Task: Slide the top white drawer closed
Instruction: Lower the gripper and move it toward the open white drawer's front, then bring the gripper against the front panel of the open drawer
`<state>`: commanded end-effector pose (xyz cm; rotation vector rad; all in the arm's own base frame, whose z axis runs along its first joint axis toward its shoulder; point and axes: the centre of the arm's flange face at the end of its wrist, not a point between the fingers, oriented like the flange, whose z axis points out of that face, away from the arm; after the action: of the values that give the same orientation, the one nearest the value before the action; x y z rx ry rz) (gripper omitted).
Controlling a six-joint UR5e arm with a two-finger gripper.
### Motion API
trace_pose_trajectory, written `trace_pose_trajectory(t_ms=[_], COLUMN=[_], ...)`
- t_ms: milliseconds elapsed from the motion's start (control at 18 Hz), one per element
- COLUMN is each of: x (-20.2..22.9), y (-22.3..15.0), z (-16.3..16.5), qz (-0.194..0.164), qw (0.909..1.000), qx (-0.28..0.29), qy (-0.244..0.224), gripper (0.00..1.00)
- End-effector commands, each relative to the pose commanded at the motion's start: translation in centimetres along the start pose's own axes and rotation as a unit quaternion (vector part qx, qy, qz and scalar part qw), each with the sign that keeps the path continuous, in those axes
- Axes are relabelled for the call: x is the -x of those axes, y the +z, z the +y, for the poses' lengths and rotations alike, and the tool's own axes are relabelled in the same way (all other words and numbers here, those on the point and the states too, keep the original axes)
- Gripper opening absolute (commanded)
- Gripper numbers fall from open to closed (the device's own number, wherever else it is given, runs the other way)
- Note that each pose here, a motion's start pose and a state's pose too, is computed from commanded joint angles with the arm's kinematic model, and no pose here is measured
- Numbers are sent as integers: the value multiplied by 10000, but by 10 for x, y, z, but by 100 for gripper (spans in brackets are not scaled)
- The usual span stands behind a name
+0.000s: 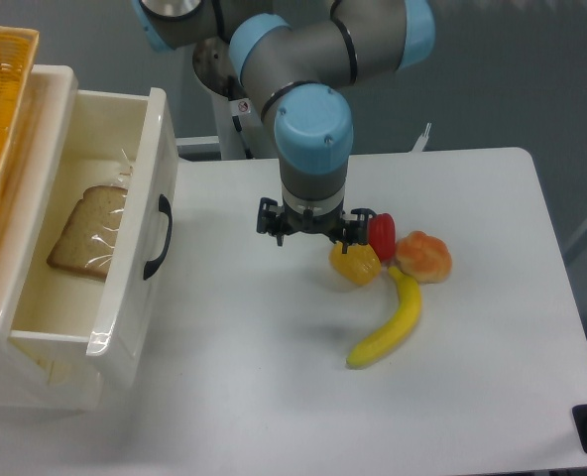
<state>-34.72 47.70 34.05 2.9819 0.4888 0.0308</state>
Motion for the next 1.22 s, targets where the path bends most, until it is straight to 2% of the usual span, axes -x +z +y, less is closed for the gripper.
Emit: trace_pose_trajectory(t_ms=[167,556,944,1222], x=[-8,-23,-42,-50], y=[9,17,32,31], z=[-6,-18,-28,-31], qz=[175,988,1084,1309], qw=[9998,9944,9939,9910], qx=[-3,-310,-175,-278], qy=[-82,-208,-72,-50], gripper=[100,100,100,100])
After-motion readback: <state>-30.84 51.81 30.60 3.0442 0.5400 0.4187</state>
